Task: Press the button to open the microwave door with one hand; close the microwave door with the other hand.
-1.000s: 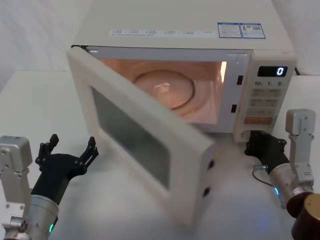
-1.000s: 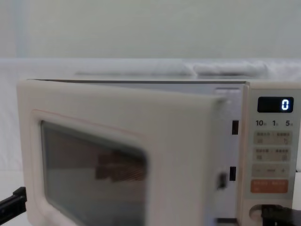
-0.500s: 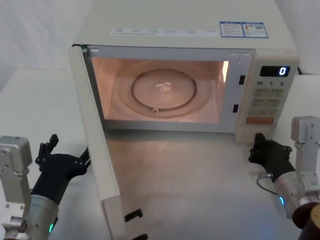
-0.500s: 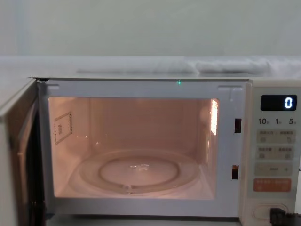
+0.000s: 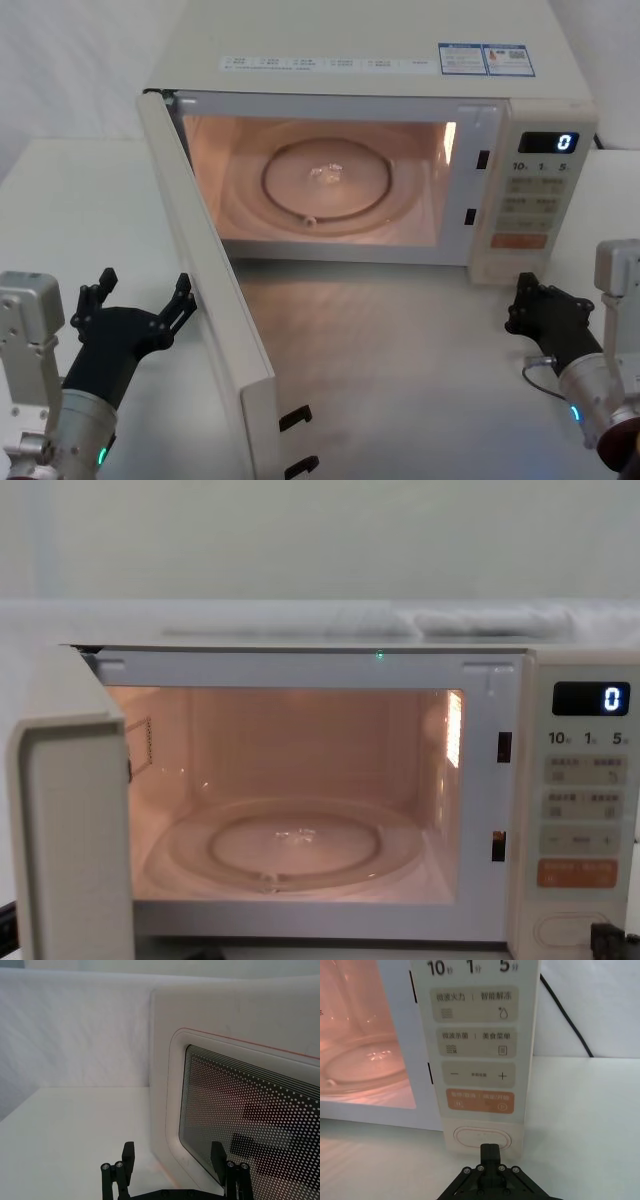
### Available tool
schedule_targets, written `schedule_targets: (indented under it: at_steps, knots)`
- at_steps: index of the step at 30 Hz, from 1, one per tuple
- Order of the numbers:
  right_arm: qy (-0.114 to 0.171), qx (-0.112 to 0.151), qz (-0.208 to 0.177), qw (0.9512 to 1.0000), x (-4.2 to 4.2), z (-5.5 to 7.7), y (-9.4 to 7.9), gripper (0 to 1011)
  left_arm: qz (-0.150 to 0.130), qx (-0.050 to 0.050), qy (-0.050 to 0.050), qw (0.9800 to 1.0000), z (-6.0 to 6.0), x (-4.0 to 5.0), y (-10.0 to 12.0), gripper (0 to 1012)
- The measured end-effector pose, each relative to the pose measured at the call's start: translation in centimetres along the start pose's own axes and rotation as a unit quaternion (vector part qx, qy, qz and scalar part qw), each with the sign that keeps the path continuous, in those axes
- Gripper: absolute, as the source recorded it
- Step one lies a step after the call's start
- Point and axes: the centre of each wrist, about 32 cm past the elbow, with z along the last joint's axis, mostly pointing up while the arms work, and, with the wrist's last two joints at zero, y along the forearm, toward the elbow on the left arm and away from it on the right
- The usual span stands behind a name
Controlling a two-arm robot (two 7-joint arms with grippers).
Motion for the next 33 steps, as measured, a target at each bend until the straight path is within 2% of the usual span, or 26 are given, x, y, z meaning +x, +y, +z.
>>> schedule_targets:
  at_steps: [8, 16, 24, 27, 28, 30, 33]
  knots:
    - [-0.007, 0.006, 0.002, 1.0, 0.42, 0.8, -0.8, 0, 0.0, 0.0, 0.0, 1.0, 0.0, 0.0, 0.0, 1001]
    - [-0.019, 0.013, -0.001, 0.9997, 1.54, 1.8, -1.7, 0, 0.0, 0.0, 0.0, 1.0, 0.0, 0.0, 0.0, 1001]
    - [-0.034, 0.032, -0.025, 0.9986, 3.83, 3.4, -3.0, 0, 0.0, 0.0, 0.0, 1.0, 0.0, 0.0, 0.0, 1001]
    - [-0.037, 0.037, -0.033, 0.9981, 4.51, 3.8, -3.4, 0, 0.0, 0.0, 0.0, 1.0, 0.0, 0.0, 0.0, 1001]
    - [-0.037, 0.037, -0.033, 0.9981, 4.51, 3.8, -3.4, 0, 0.0, 0.0, 0.0, 1.0, 0.0, 0.0, 0.0, 1001]
    - [-0.04, 0.04, -0.041, 0.9976, 5.15, 4.1, -3.8, 0, 0.0, 0.0, 0.0, 1.0, 0.0, 0.0, 0.0, 1001]
    - [-0.041, 0.041, -0.045, 0.9973, 5.54, 4.2, -4.0, 0, 0.0, 0.0, 0.0, 1.0, 0.0, 0.0, 0.0, 1001]
